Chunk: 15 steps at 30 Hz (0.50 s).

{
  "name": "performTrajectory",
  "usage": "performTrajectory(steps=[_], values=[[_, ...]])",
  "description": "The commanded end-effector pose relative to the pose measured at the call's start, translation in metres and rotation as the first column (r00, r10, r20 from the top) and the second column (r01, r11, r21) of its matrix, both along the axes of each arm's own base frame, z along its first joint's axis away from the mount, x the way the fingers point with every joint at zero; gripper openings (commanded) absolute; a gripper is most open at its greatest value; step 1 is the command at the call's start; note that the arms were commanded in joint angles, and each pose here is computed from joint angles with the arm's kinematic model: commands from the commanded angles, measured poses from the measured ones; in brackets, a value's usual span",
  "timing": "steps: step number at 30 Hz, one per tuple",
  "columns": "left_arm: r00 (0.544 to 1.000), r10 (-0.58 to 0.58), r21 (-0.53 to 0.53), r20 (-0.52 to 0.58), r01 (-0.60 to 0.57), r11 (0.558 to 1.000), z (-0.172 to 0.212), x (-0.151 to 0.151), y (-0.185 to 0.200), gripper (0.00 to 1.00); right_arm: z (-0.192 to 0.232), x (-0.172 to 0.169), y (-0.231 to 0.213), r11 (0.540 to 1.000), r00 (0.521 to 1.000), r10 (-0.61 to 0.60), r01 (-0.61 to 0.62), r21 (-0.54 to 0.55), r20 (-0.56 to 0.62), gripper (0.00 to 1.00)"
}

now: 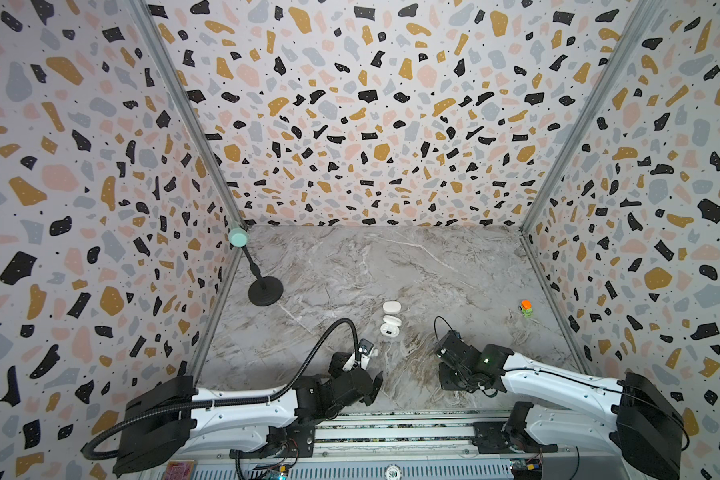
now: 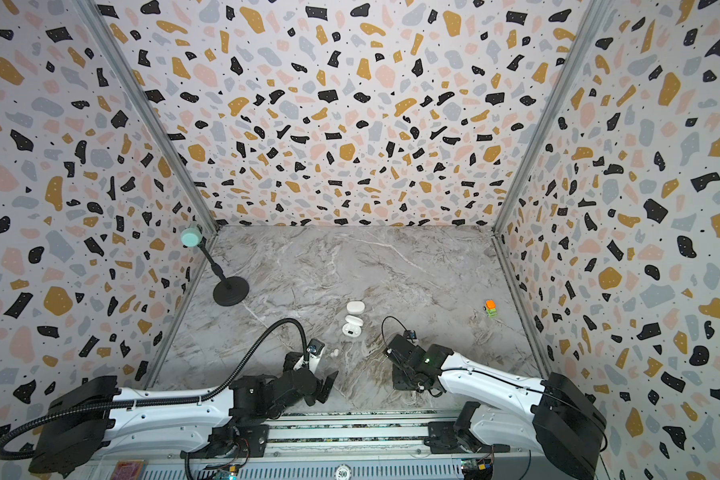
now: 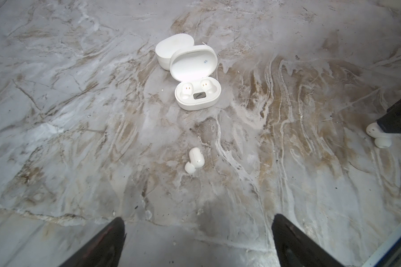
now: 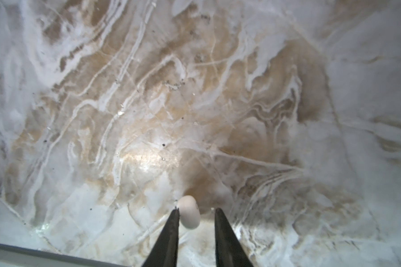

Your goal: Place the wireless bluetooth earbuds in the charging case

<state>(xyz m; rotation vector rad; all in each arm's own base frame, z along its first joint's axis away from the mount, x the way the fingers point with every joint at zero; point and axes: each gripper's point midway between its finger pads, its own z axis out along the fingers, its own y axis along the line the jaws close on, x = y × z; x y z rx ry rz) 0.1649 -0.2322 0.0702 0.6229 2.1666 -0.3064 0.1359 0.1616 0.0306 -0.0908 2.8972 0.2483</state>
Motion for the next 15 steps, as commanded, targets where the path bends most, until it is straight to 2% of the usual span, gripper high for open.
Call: performTrajectory(steps=[1,15], values=[[1.0,-0.005,-0.022,0.014,0.006,1.0,0.006,0.001,-0.007,1.0,-0.002,-0.005,-0.006,1.0,1.0,0.022,-0.022,-0.014,-0.012,0.28],[1.0,-0.004,-0.02,0.012,0.004,1.0,0.005,0.002,-0.007,1.0,-0.013,-0.009,-0.004,0.999,0.999,0.037,-0.037,-0.015,-0.038,0.25]])
